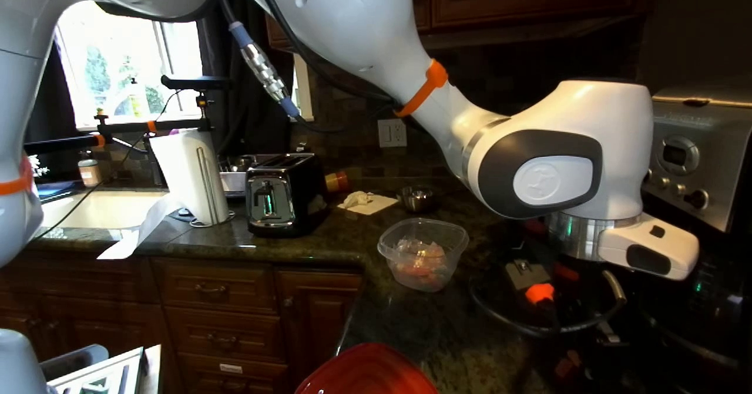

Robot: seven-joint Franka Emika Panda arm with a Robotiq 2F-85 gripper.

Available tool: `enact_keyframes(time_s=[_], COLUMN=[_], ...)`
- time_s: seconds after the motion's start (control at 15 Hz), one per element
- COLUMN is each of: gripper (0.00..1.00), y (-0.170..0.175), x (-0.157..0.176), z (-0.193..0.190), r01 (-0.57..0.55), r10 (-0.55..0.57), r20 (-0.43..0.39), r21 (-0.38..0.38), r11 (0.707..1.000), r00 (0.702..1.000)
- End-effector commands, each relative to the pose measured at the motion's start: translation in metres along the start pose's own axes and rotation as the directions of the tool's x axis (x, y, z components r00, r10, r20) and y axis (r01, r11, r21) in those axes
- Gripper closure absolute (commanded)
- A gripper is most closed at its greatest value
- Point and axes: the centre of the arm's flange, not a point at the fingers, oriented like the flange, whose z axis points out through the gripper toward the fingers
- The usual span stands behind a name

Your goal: Place the two orange objects from the counter in the clear bowl.

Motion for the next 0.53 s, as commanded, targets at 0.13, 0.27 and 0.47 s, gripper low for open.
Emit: enact_keyframes(time_s=[0.13, 0.27, 0.47], gripper=[0.75, 0.91, 1.00], y=[-0.0078, -0.0102, -0.0126], x=[-0.0090, -0.0100, -0.0110], z=[-0.0032, -0.0030, -0.0055], r01=[-0.039, -0.034, -0.021], r10=[0.040, 0.036, 0.021], r20=[0.073, 0.068, 0.054], r21=[-0.024, -0.022, -0.013], r11=[0.999, 0.999, 1.000], r00=[0.996, 0.997, 0.998])
